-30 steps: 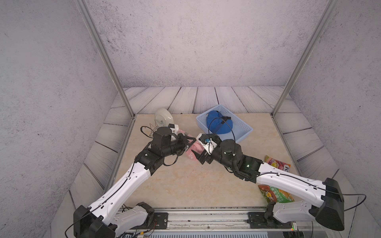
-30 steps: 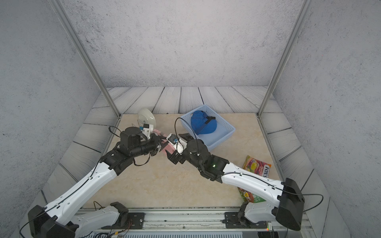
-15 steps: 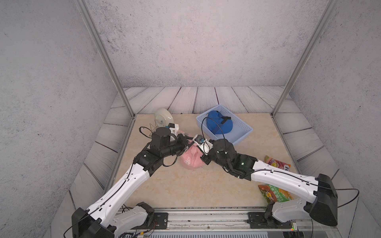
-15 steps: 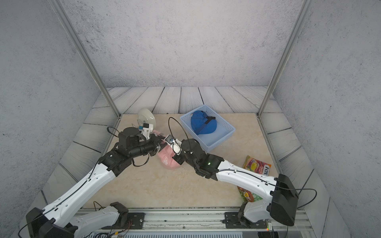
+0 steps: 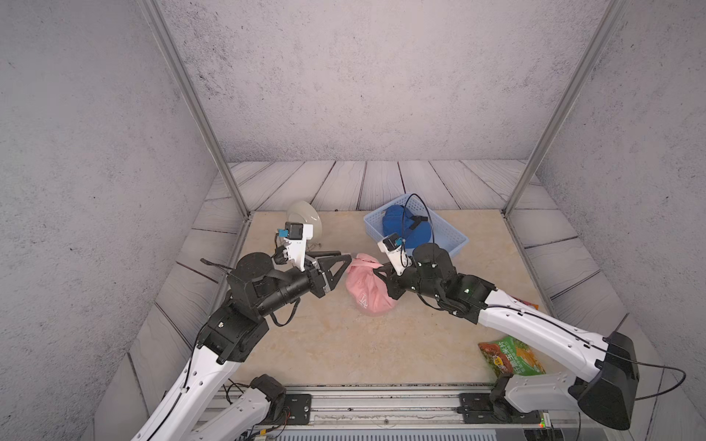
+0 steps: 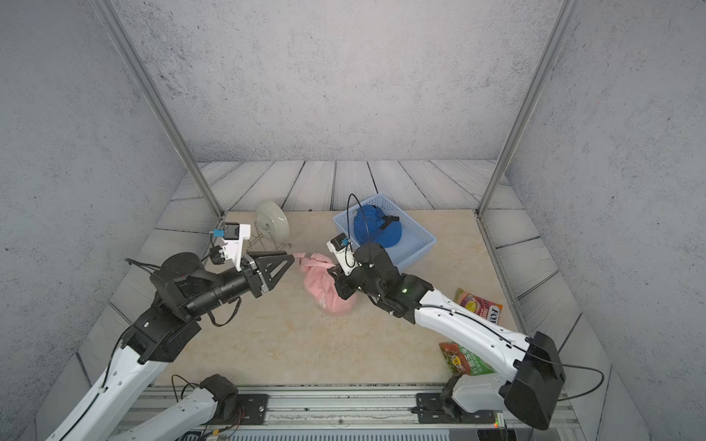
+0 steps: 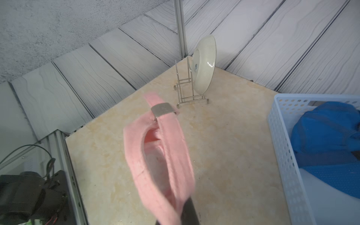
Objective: Turn the baseball cap inside out
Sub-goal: Turn over the baseball cap.
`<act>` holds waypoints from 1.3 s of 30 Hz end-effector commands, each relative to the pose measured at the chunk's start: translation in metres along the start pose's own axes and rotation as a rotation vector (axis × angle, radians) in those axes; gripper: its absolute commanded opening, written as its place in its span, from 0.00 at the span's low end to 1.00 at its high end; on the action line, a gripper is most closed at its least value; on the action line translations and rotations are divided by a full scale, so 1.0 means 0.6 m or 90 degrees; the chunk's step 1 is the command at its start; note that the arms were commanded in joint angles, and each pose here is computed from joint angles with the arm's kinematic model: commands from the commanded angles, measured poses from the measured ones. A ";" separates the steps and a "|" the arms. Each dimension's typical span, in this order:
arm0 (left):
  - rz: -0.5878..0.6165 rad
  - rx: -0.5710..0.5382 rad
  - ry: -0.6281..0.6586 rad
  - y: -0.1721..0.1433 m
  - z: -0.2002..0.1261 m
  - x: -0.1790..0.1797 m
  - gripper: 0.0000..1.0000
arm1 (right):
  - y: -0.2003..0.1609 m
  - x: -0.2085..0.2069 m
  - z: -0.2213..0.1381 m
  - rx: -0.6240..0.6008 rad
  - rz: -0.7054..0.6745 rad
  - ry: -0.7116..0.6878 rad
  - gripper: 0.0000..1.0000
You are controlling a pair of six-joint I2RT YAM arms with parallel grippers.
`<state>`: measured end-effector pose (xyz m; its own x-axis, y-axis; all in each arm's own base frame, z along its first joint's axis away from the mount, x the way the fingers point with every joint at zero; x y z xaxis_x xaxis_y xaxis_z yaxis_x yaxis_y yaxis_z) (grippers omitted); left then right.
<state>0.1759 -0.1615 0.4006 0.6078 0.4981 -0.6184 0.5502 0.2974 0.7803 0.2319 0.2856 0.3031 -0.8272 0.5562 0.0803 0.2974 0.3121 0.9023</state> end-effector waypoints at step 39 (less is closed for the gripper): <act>0.163 0.154 0.054 -0.120 0.060 0.087 0.00 | 0.033 -0.074 -0.149 -0.146 0.282 0.208 0.25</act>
<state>0.1911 -0.1891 0.3104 0.6993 0.5980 -0.3917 0.4963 -0.0117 0.8681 0.2402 0.2080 0.3361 -0.7309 0.3763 0.5694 0.6003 -0.0424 0.7986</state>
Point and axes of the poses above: each gripper's point midway between its finger pads, its own z axis out along the fingers, its own x axis along the line the jaws close on, y = z × x, the point moved 6 cm from there along -z, back along the fingers, and after that the axes turned 10 degrees about -z, right-handed, at the moved point
